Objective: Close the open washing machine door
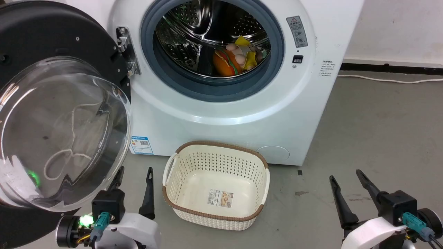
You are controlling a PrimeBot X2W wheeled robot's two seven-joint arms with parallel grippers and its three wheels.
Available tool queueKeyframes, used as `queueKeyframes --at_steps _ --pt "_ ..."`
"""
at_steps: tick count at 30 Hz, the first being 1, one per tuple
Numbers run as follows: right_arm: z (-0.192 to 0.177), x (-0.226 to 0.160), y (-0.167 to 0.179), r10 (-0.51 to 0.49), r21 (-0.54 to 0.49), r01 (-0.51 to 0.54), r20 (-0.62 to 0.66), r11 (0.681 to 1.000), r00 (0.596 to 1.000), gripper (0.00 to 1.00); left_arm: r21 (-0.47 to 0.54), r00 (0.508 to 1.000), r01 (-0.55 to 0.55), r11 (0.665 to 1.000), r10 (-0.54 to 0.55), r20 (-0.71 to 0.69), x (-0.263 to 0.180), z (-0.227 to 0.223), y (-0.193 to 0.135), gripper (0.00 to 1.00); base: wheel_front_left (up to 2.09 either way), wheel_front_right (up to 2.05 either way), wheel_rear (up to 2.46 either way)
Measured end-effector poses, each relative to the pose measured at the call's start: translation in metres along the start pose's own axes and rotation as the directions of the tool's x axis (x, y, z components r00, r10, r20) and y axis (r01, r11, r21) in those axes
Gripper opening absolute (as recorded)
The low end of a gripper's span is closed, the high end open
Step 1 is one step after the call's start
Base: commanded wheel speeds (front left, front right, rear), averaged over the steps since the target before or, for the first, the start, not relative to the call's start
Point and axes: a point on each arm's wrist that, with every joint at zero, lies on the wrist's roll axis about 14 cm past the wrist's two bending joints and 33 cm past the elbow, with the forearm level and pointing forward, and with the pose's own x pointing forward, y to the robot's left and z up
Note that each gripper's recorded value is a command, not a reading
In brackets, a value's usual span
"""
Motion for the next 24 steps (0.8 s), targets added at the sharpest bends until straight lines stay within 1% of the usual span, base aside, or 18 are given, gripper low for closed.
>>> queueKeyframes --at_steps 8,17,24 --pt "0.003 0.003 0.005 0.016 0.015 -0.017 0.019 1.0 1.0 1.0 0.0 1.0 -0.008 1.0 0.008 0.01 -0.002 0.001 0.002 1.0 0.0 0.0 0.0" --pt "0.009 0.011 0.022 0.068 0.024 -0.069 0.048 0.997 0.997 1.0 0.0 0.999 -0.045 0.999 0.045 0.031 -0.011 0.005 0.014 1.0 0.0 0.0 0.0" --pt "0.01 0.018 0.043 0.13 0.04 -0.133 0.063 0.99 0.989 1.0 0.003 0.994 -0.098 0.995 0.097 0.051 -0.024 0.009 0.031 1.0 0.0 0.0 0.0"
